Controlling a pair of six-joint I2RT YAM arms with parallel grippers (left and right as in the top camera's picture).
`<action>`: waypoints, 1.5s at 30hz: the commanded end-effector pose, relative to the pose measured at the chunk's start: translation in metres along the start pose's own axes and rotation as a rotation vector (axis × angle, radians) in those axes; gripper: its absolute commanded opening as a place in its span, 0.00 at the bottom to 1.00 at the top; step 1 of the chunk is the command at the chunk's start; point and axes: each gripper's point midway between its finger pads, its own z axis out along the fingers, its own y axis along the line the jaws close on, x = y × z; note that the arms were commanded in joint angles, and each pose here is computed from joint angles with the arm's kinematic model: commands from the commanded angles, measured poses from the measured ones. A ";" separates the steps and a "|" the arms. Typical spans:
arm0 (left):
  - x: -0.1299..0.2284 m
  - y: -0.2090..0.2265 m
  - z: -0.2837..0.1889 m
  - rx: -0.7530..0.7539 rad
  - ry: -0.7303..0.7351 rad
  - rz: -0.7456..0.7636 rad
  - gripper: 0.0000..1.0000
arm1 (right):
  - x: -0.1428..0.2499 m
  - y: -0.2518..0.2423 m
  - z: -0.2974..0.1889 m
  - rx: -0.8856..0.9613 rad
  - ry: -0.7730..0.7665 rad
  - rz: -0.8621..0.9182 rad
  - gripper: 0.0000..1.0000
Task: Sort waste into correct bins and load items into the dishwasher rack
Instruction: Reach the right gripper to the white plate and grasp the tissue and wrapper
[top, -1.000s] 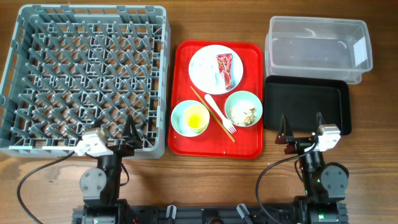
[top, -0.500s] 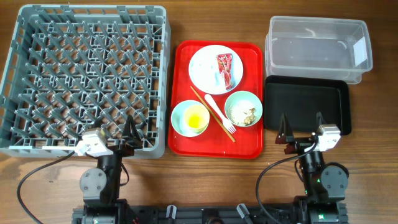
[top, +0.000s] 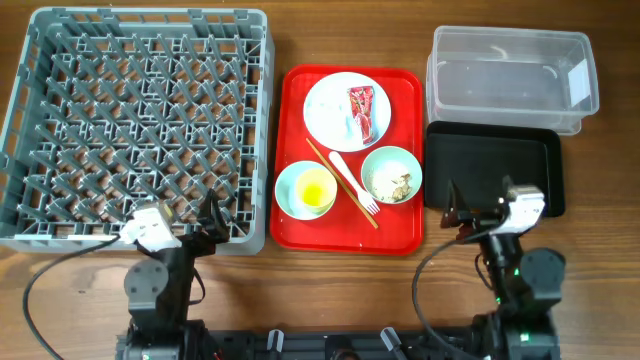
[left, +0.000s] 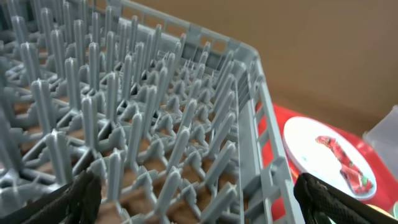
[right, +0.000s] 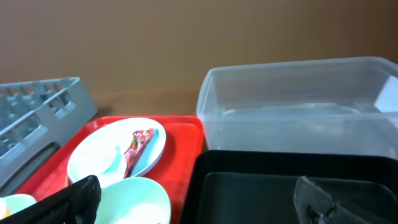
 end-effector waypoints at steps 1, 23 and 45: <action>-0.027 -0.009 -0.003 -0.011 0.035 0.024 1.00 | -0.023 0.018 0.011 -0.091 0.073 -0.026 1.00; -0.058 -0.017 0.018 -0.114 0.303 0.025 1.00 | -0.132 0.106 0.134 -0.442 0.465 0.017 1.00; -0.058 -0.017 0.018 -0.114 0.304 0.025 1.00 | 0.110 0.184 0.236 -0.321 1.116 -0.162 0.89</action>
